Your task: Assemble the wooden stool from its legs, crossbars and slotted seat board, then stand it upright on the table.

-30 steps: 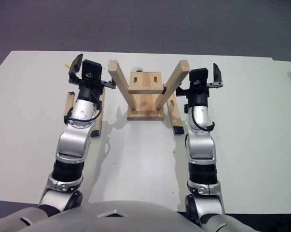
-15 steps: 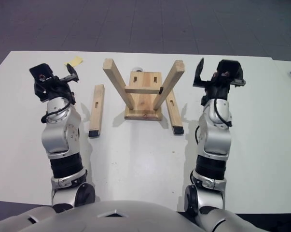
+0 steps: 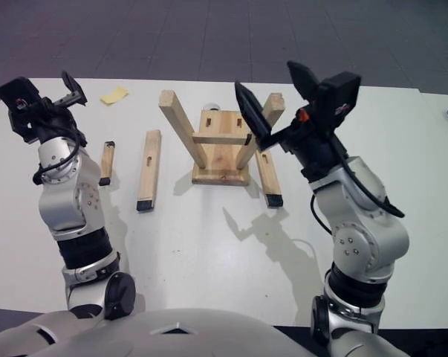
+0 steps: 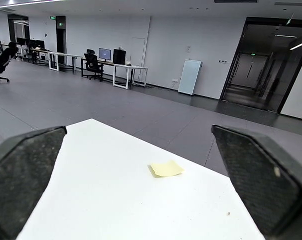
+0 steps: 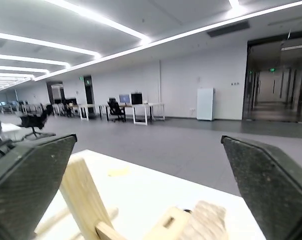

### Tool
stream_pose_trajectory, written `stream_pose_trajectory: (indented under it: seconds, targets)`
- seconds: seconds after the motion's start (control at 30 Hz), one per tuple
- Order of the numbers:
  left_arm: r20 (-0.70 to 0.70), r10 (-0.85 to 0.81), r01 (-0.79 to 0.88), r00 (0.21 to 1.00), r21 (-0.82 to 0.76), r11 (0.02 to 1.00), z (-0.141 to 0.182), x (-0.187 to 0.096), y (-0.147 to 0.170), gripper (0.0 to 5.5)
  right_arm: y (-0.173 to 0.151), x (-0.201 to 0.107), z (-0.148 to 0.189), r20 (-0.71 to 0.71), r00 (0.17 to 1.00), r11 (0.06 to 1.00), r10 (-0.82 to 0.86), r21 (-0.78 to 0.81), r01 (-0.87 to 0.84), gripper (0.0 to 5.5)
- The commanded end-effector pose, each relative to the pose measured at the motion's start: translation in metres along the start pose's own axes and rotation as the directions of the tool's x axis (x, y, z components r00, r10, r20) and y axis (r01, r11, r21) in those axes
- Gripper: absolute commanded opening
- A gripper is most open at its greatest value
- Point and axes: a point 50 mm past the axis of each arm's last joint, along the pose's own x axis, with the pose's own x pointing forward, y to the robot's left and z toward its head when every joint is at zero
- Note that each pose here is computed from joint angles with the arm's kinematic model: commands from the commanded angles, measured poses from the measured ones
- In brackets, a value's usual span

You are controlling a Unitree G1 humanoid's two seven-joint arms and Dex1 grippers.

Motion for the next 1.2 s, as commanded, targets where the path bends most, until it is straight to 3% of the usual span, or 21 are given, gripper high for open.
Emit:
stream_pose_trajectory:
  seconds: [0.03, 0.43, 0.63, 0.9, 1.1, 1.2]
  targets:
    - [-0.024, -0.015, 0.015, 1.0, -0.014, 1.0, -0.003, 0.0, -0.007, 5.4, -0.005, -0.002, -0.013, -0.049, 0.998, 0.999, -0.05, -0.011, 0.05, 4.54]
    - [-0.056, -0.033, 0.034, 0.998, 0.009, 0.999, -0.009, 0.0, -0.009, 5.4, -0.008, -0.003, -0.033, -0.118, 0.987, 0.994, -0.111, 0.009, 0.113, 2.6]
    - [-0.07, -0.028, 0.029, 0.997, 0.015, 0.999, -0.012, -0.001, -0.009, 5.4, -0.012, -0.001, -0.031, -0.137, 0.989, 0.998, 0.049, 0.044, -0.044, 1.69]
    - [-0.081, -0.084, 0.087, 0.993, 0.029, 0.996, -0.013, 0.002, -0.02, 5.4, -0.066, -0.003, -0.029, -0.358, 0.877, 0.933, 0.321, -0.043, -0.359, 1.42]
    - [-0.091, -0.143, 0.147, 0.986, 0.037, 0.989, -0.012, 0.001, -0.031, 5.4, -0.096, 0.013, -0.025, -0.42, 0.853, 0.909, 0.31, -0.13, -0.395, 1.39]
    - [-0.104, -0.161, 0.166, 0.981, 0.04, 0.985, -0.014, -0.002, -0.034, 5.4, -0.091, 0.02, -0.014, -0.334, 0.884, 0.906, 0.327, -0.157, -0.394, 2.13]
